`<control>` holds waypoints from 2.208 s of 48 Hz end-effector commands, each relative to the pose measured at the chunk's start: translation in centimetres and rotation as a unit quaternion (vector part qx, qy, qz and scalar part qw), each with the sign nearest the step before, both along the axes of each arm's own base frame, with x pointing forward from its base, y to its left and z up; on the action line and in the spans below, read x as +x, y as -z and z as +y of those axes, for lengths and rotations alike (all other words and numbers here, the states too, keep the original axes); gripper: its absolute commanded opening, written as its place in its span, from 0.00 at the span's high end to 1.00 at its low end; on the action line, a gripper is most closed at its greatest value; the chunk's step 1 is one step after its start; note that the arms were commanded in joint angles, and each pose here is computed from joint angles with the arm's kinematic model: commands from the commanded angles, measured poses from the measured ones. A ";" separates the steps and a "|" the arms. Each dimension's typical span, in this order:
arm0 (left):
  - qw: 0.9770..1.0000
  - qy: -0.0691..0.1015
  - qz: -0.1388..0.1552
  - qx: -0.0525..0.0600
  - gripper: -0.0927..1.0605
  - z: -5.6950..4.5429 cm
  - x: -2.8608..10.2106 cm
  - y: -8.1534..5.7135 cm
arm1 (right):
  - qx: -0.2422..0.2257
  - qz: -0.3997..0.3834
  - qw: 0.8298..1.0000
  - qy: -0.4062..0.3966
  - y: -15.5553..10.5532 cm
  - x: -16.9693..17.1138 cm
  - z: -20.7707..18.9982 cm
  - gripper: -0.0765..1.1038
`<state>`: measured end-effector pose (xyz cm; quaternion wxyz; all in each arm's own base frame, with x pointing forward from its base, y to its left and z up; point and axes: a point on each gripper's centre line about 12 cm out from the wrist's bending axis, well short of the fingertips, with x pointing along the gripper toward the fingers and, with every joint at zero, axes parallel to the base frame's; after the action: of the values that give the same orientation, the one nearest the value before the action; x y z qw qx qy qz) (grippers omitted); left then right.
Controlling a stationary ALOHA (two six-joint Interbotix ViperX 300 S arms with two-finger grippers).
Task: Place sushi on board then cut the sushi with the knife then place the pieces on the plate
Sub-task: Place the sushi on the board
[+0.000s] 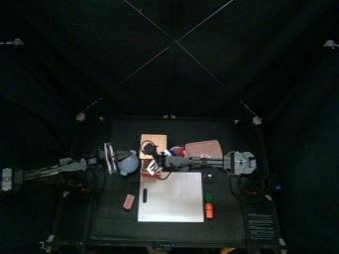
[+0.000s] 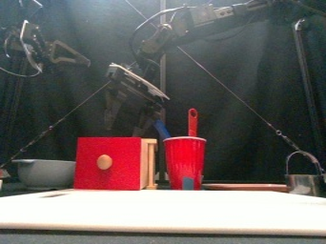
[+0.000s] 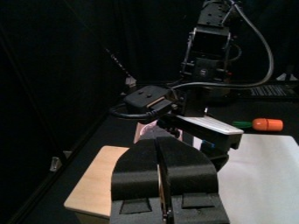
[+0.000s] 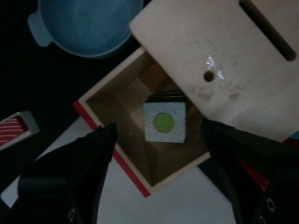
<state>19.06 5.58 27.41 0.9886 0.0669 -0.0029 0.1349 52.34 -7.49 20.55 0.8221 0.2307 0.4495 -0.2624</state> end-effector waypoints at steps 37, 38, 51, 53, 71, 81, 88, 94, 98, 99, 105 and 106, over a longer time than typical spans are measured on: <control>1.000 0.002 -0.011 0.005 0.85 0.0 0.2 -0.7 | -0.017 0.016 0.999 0.037 -0.1 0.4 -1.1 0.06; 1.000 0.002 -0.010 0.005 0.85 0.0 0.2 -0.7 | -0.016 0.018 0.999 0.038 0.1 0.5 -1.2 0.06; 1.000 0.002 -0.010 0.005 0.85 0.0 0.1 -0.7 | -0.018 0.017 0.999 0.039 0.1 0.9 -1.4 0.06; 1.000 0.002 -0.009 0.004 0.85 0.0 0.2 -0.7 | -0.018 0.017 0.999 0.039 0.2 1.0 -1.3 0.06; 1.000 0.002 -0.008 0.004 0.85 0.0 0.2 -0.6 | -0.026 0.010 0.999 0.036 -0.5 1.2 -1.3 0.07; 1.000 0.003 -0.008 0.004 0.85 0.0 0.2 -0.5 | -0.026 0.010 0.999 0.034 -0.6 1.3 -1.1 0.13; 1.000 0.003 -0.008 0.004 0.85 0.0 0.2 -0.5 | -0.026 0.006 0.999 0.033 -0.9 1.4 -0.9 0.33; 1.000 0.003 -0.008 0.004 0.85 -0.1 0.1 -0.5 | -0.027 0.001 0.999 0.028 -1.3 1.6 -0.5 0.38; 1.000 0.003 -0.008 0.004 0.85 0.0 0.1 -0.5 | -0.032 -0.005 0.999 0.019 -2.4 1.8 0.1 0.38; 1.000 0.003 -0.008 0.004 0.85 0.0 0.1 -0.5 | -0.032 -0.007 0.999 0.017 -2.7 1.8 0.3 0.38; 1.000 0.003 -0.008 0.004 0.85 -0.1 0.1 -0.5 | -0.055 -0.011 0.998 0.010 -5.6 1.7 1.3 0.38; 1.000 0.003 -0.008 0.004 0.85 0.0 0.1 -0.5 | -0.065 -0.008 0.998 0.010 -6.1 1.5 1.4 0.38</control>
<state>19.06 5.54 27.35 0.9886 0.0683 -0.0020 0.1339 54.27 -6.44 21.35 0.8132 0.1877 0.4625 -0.2993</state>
